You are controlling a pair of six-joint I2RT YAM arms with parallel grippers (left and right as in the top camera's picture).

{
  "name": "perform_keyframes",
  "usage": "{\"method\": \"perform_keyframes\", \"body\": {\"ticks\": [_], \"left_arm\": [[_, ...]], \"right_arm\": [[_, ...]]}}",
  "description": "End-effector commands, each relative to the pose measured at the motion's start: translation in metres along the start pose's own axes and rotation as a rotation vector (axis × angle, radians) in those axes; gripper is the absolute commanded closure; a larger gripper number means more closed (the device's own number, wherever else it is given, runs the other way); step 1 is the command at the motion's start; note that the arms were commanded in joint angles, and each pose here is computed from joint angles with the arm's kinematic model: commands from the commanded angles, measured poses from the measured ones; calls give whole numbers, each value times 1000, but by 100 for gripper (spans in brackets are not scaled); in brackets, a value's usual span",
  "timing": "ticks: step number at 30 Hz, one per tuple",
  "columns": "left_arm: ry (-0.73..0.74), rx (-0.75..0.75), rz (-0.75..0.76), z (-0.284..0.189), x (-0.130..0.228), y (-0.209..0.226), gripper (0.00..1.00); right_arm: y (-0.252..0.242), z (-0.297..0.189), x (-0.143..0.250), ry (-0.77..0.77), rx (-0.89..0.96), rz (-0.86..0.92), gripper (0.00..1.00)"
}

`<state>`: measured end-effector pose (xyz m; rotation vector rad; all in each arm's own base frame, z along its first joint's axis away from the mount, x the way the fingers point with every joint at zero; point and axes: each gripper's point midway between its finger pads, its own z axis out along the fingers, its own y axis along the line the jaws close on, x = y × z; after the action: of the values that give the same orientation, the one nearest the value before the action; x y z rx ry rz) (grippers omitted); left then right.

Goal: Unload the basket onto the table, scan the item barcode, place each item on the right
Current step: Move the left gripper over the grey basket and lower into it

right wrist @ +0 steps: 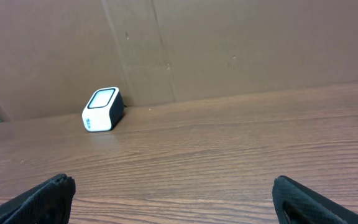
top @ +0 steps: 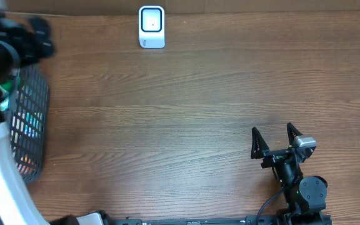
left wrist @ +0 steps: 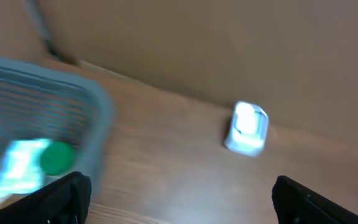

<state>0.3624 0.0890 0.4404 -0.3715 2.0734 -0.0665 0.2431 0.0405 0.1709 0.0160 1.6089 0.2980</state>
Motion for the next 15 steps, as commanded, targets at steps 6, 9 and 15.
{"method": "perform_keyframes", "body": {"ticks": [6, 9, 15], "left_arm": [[-23, -231, -138, 21, -21, 110, 7], [18, -271, -176, 37, -13, 137, 11], [148, -322, -252, 83, 20, 186, 16]], "right_arm": [[-2, 0, 0, -10, 6, -1, 0], [-2, 0, 0, -10, 6, -1, 0], [-2, 0, 0, -10, 6, -1, 0]]}}
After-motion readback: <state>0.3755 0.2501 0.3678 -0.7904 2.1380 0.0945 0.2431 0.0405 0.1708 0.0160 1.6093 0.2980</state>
